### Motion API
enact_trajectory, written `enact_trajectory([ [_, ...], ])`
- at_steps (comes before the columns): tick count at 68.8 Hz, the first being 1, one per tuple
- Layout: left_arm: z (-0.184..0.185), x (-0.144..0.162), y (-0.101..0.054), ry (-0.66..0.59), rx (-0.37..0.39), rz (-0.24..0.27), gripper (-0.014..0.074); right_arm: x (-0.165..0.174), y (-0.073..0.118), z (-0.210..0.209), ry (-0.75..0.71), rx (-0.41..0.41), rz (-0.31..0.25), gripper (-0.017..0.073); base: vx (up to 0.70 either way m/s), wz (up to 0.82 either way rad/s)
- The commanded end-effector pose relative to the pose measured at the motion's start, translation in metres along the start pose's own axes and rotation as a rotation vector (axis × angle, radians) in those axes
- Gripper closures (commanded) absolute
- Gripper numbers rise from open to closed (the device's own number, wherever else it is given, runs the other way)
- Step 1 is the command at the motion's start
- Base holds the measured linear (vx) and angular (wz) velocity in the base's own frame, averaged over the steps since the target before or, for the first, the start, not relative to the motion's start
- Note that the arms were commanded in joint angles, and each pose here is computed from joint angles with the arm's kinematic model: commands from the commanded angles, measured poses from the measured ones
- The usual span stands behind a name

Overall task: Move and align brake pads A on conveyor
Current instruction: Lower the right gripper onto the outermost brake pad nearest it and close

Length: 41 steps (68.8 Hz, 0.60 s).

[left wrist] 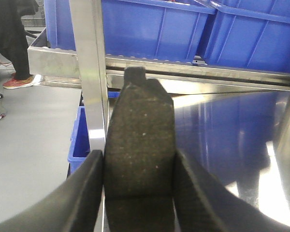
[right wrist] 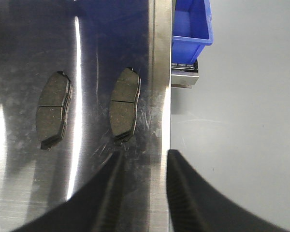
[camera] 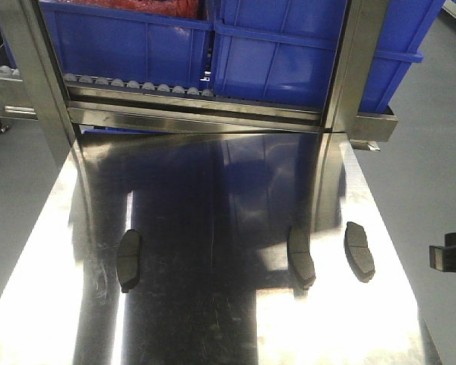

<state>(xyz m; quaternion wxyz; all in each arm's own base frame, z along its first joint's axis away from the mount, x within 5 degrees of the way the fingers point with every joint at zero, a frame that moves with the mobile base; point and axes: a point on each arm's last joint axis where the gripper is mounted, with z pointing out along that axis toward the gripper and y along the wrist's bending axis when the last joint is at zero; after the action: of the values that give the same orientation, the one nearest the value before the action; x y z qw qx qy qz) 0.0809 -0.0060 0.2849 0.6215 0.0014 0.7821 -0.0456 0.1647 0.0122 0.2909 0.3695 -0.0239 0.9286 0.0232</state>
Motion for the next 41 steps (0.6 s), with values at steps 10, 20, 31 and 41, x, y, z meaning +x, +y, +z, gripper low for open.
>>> enact_trajectory([
  [10,-0.003,-0.018,-0.002,-0.123,0.014,-0.008,0.0599,-0.02,0.001,0.011,0.005,-0.007,0.001,0.0113,0.0,0.0],
  [20,-0.003,-0.018,-0.002,-0.123,0.014,-0.008,0.0599,-0.035,0.002,0.03,0.067,-0.021,0.02,0.01,0.0,0.0],
  [31,-0.003,-0.018,-0.002,-0.123,0.014,-0.008,0.0599,-0.054,0.003,0.059,0.176,-0.022,0.023,0.0099,0.0,0.0],
  [41,-0.003,-0.018,-0.002,-0.123,0.014,-0.008,0.0599,-0.066,0.004,0.088,0.273,-0.045,0.014,0.0099,0.0,0.0],
])
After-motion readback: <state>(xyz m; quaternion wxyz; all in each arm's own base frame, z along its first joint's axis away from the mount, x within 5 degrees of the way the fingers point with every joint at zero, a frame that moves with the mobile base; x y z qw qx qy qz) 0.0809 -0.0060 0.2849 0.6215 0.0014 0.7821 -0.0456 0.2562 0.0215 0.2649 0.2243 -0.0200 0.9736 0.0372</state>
